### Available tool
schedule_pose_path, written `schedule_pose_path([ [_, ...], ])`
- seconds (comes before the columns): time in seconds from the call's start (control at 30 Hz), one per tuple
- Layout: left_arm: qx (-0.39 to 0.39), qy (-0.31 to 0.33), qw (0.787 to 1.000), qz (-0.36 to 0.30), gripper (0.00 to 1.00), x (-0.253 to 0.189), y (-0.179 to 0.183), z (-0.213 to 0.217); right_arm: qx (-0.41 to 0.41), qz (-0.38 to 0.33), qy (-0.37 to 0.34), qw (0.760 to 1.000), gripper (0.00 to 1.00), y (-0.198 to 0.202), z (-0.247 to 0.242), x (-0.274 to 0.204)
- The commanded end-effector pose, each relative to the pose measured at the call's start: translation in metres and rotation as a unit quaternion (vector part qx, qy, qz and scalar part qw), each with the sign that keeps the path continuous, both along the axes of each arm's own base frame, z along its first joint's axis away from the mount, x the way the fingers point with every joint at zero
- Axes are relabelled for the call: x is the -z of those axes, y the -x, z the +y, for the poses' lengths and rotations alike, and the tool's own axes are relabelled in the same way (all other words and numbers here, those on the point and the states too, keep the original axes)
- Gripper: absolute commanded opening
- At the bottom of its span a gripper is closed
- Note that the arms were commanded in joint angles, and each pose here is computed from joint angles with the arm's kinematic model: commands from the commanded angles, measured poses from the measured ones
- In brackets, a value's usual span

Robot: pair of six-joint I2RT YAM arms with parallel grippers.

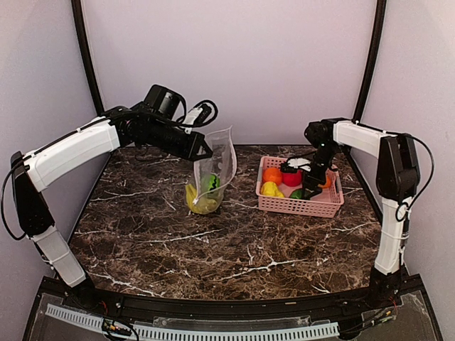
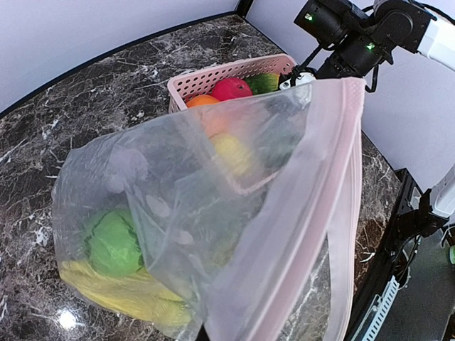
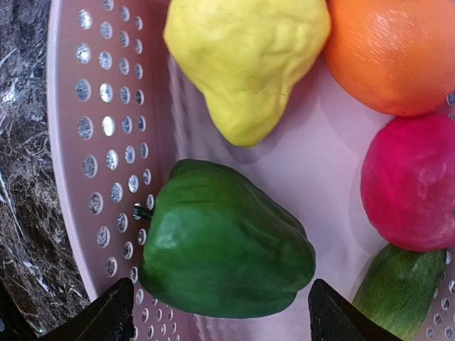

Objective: Place the food in the zip-top bag and seal the zipper
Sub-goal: Pick up the fake vegetable from the bin.

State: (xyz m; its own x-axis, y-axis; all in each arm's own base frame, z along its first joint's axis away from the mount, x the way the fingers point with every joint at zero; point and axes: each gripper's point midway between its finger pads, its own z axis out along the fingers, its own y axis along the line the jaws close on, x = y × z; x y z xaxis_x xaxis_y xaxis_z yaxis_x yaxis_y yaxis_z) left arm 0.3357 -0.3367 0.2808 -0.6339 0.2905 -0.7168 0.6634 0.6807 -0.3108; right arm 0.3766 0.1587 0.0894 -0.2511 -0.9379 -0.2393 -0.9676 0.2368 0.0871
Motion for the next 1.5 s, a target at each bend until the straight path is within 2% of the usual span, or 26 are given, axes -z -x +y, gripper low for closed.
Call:
schedule_pose_path([
  [0.0, 0.003, 0.021, 1.0, -0.01, 0.01, -0.017, 0.006, 0.004, -0.006, 0.044, -0.008, 0.999, 0.84, 0.014, 0.009, 0.015],
  [0.27, 0.003, 0.022, 1.0, -0.011, 0.01, -0.018, 0.007, 0.005, 0.024, 0.045, 0.005, 0.999, 0.87, 0.001, 0.009, 0.028],
  [0.43, 0.003, 0.02, 1.0, -0.01, 0.01, -0.014, 0.007, 0.005, 0.029, 0.058, 0.013, 0.998, 0.98, 0.005, 0.007, 0.036],
  [0.53, 0.004, 0.023, 1.0, -0.007, 0.01, -0.014, 0.007, 0.003, 0.036, 0.065, 0.01, 0.997, 0.99, 0.008, 0.008, 0.039],
  [0.6, 0.004, 0.023, 1.0, -0.006, 0.01, -0.013, 0.007, 0.003, 0.041, 0.065, 0.009, 0.997, 0.96, 0.007, 0.008, 0.041],
  [0.77, 0.002, 0.025, 1.0, -0.005, 0.01, -0.014, 0.005, 0.002, 0.053, 0.052, 0.001, 0.997, 0.81, 0.003, 0.008, 0.03],
  [0.93, 0.003, 0.032, 0.999, 0.005, 0.01, -0.014, 0.004, -0.002, 0.076, 0.016, -0.005, 0.997, 0.74, -0.008, -0.005, 0.004],
  [1.2, -0.007, 0.055, 0.998, 0.04, 0.01, -0.004, -0.003, -0.016, 0.117, -0.045, -0.045, 0.991, 0.71, -0.019, -0.012, -0.049],
  [1.3, -0.012, 0.063, 0.996, 0.057, 0.01, -0.001, -0.007, -0.022, 0.124, -0.052, -0.085, 0.987, 0.7, -0.013, 0.001, -0.078],
  [1.47, -0.025, 0.071, 0.994, 0.073, 0.01, 0.001, -0.015, -0.029, 0.079, -0.064, -0.207, 0.973, 0.7, 0.016, 0.055, -0.152],
])
